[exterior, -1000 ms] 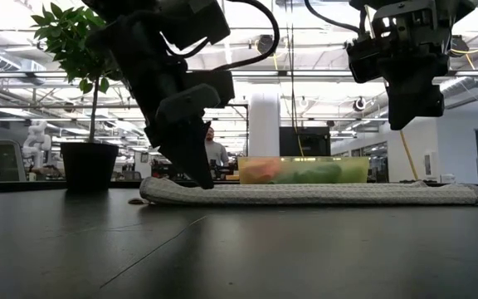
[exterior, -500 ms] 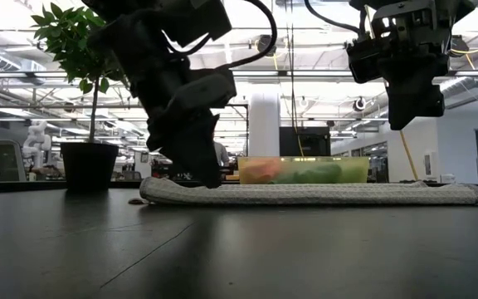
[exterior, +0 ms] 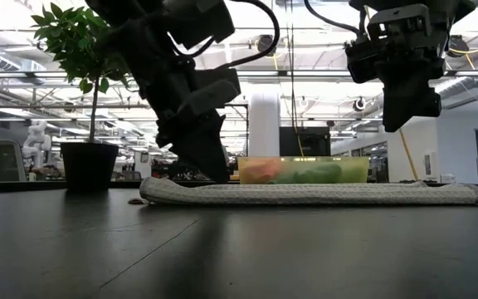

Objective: Fold microfiber towels
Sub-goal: Fold the white microfiber cloth

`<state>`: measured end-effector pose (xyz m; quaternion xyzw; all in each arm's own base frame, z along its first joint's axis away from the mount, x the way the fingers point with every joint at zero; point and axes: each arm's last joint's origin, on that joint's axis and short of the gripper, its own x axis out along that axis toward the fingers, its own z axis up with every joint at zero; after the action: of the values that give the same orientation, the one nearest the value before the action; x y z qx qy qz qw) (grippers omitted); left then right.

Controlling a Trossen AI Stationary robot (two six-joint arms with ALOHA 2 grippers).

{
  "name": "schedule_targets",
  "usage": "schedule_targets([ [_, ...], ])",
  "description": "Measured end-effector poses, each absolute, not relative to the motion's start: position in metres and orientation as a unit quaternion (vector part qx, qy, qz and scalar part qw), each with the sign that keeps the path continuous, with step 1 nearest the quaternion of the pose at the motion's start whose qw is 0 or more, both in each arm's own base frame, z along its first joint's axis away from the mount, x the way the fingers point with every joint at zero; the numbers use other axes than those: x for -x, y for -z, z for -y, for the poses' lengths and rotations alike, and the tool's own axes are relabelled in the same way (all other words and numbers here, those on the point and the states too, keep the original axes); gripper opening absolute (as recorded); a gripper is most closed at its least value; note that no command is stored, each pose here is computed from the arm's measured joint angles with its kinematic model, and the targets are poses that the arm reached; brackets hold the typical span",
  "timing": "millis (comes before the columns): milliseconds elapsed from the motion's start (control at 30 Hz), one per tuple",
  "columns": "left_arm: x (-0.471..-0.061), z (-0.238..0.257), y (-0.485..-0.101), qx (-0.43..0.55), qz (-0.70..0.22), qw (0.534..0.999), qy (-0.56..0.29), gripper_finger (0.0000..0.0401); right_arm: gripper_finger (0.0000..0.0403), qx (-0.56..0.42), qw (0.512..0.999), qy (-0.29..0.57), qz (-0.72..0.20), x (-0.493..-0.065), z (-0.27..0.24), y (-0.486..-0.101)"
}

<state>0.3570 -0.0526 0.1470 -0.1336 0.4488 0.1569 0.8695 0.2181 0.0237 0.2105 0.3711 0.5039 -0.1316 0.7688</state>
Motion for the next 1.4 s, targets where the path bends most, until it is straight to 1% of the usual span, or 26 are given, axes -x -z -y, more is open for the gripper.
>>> schedule_targets([
  [300, -0.357, 0.043, -0.146, 0.165, -0.448, 0.860, -0.181, 0.0081, 0.0040, -0.371, 0.769, 0.132, -0.504, -0.218, -0.024, -0.211],
  [367, -0.355, 0.043, -0.145, 0.188, -0.454, 0.848, -0.198, 0.0081, 0.0040, -0.371, 0.769, 0.132, -0.504, -0.218, -0.024, -0.211],
  [467, -0.349, 0.046, -0.142, 0.241, -0.464, 0.819, -0.239, 0.0081, 0.0040, -0.372, 0.768, 0.132, -0.504, -0.218, -0.024, -0.211],
  [533, -0.347, 0.046, -0.141, 0.255, -0.467, 0.808, -0.252, 0.0081, 0.0040, -0.375, 0.767, 0.135, -0.503, -0.218, -0.024, -0.211],
  [733, -0.350, 0.042, -0.143, 0.228, -0.456, 0.824, -0.247, 0.0081, 0.0040, -0.375, 0.767, 0.136, -0.503, -0.218, -0.024, -0.211],
  [867, -0.354, 0.041, -0.144, 0.244, -0.446, 0.829, -0.235, 0.0081, 0.0040, -0.375, 0.767, 0.135, -0.503, -0.218, -0.024, -0.211],
  [1100, -0.353, 0.044, -0.144, 0.290, -0.436, 0.814, -0.251, 0.0081, 0.0040, -0.376, 0.766, 0.135, -0.503, -0.218, -0.024, -0.211],
  [1233, -0.354, 0.044, -0.145, 0.281, -0.433, 0.821, -0.244, 0.0081, 0.0040, -0.382, 0.764, 0.138, -0.502, -0.218, -0.024, -0.211],
  [1400, -0.356, 0.044, -0.145, 0.273, -0.430, 0.827, -0.238, 0.0081, 0.0040, -0.334, 0.786, 0.110, -0.509, -0.218, -0.024, -0.211],
])
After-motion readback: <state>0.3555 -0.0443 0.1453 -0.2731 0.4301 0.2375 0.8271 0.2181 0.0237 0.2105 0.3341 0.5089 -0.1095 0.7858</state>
